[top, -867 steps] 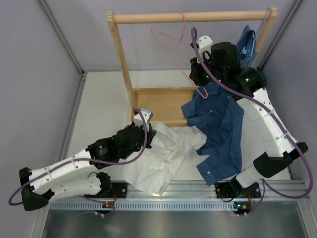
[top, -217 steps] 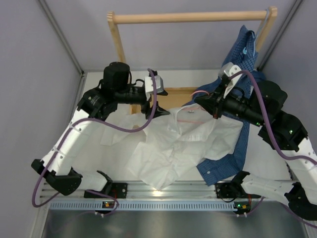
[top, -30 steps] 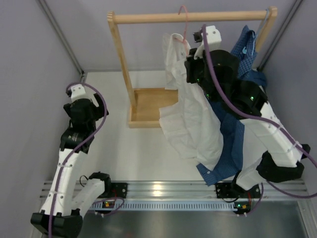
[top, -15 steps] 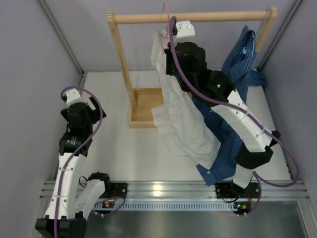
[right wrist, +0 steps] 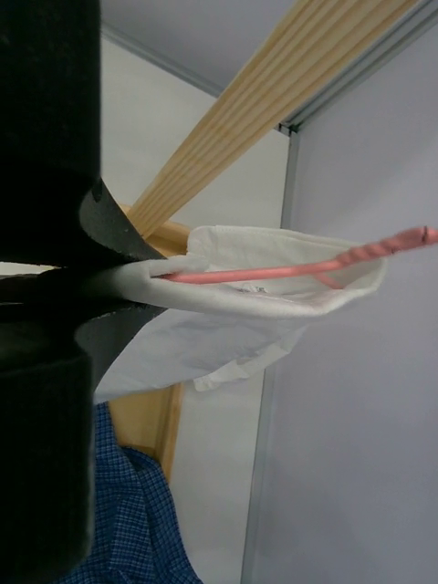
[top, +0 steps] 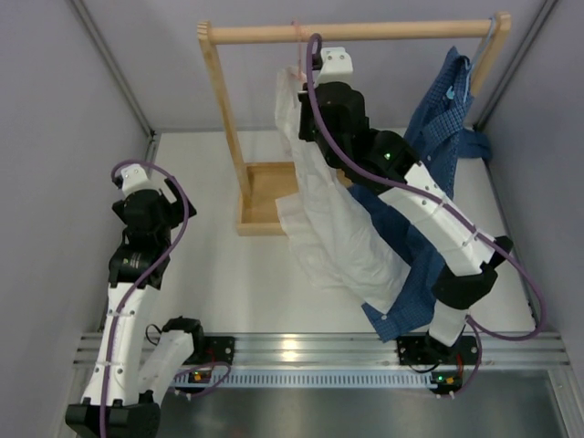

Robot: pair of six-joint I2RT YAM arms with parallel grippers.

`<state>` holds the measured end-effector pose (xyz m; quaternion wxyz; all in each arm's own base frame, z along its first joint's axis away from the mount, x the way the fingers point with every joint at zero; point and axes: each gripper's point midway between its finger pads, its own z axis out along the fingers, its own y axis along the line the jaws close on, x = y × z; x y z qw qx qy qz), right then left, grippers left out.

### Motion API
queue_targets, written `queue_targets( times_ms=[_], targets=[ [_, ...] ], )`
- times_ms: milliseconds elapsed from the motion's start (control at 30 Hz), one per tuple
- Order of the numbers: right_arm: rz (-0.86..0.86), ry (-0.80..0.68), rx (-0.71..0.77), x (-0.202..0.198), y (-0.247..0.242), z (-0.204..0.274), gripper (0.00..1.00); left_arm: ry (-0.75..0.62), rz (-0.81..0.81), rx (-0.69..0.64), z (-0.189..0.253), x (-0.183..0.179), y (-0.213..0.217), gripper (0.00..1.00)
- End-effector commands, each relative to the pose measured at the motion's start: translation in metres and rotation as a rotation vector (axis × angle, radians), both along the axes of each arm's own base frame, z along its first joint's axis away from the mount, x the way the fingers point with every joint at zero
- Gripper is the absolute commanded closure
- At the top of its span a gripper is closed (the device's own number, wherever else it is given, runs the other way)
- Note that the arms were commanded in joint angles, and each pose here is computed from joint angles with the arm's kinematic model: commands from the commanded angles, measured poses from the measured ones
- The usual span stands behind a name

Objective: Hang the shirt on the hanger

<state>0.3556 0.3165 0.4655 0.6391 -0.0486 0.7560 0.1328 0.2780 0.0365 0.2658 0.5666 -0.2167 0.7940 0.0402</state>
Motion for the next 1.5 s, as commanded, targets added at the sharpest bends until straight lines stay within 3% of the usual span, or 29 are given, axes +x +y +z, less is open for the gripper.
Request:
queue_targets(
  times_ms=[0,67,100,200,233,333,500,533,833,967,1267,1467],
  targets=[
    [0.026,-0.076,0.148,-0.003,-0.002,0.037,0.84,-0.063,-0.015,-0.013,0.012,0.005,-0.003,0.02],
    [0.037,-0.077,0.151,-0.005,-0.001,0.039,0.67,-0.062,-0.030,-0.016,0.011,0.006,-0.005,0.02],
    [0.039,-0.078,0.151,-0.006,-0.001,0.039,0.66,-0.061,-0.036,-0.017,0.011,0.006,-0.006,0.02],
    [0.058,-0.079,0.155,-0.011,-0.003,0.042,0.44,-0.058,-0.062,-0.021,0.010,0.007,-0.010,0.02],
    [0.063,-0.071,0.149,-0.012,-0.004,0.038,0.24,-0.057,-0.069,-0.022,0.010,0.008,-0.011,0.02],
    [0.110,-0.063,0.152,-0.028,-0.012,0.038,0.01,-0.046,-0.115,-0.024,0.007,0.010,-0.019,0.02],
    [0.210,-0.079,0.106,-0.066,-0.043,0.036,0.01,-0.052,-0.273,-0.038,0.006,0.009,-0.045,0.02],
    [0.219,-0.051,0.063,-0.069,-0.045,0.015,0.01,-0.055,-0.280,-0.033,0.006,0.007,-0.047,0.02],
    [0.023,-0.101,-0.038,-0.119,-0.172,-0.032,0.00,-0.106,-0.208,0.051,0.020,-0.023,-0.040,0.02],
    [-0.018,-0.152,0.072,-0.156,-0.226,-0.026,0.00,-0.098,-0.155,0.068,0.017,-0.038,-0.031,0.02],
    [-0.177,-0.067,-0.016,-0.193,-0.307,-0.075,0.01,-0.143,-0.131,0.094,0.011,-0.064,-0.021,0.02],
    [-0.237,-0.072,-0.045,-0.193,-0.320,-0.104,0.01,-0.187,-0.116,0.092,0.008,-0.068,-0.017,0.02]
  ],
)
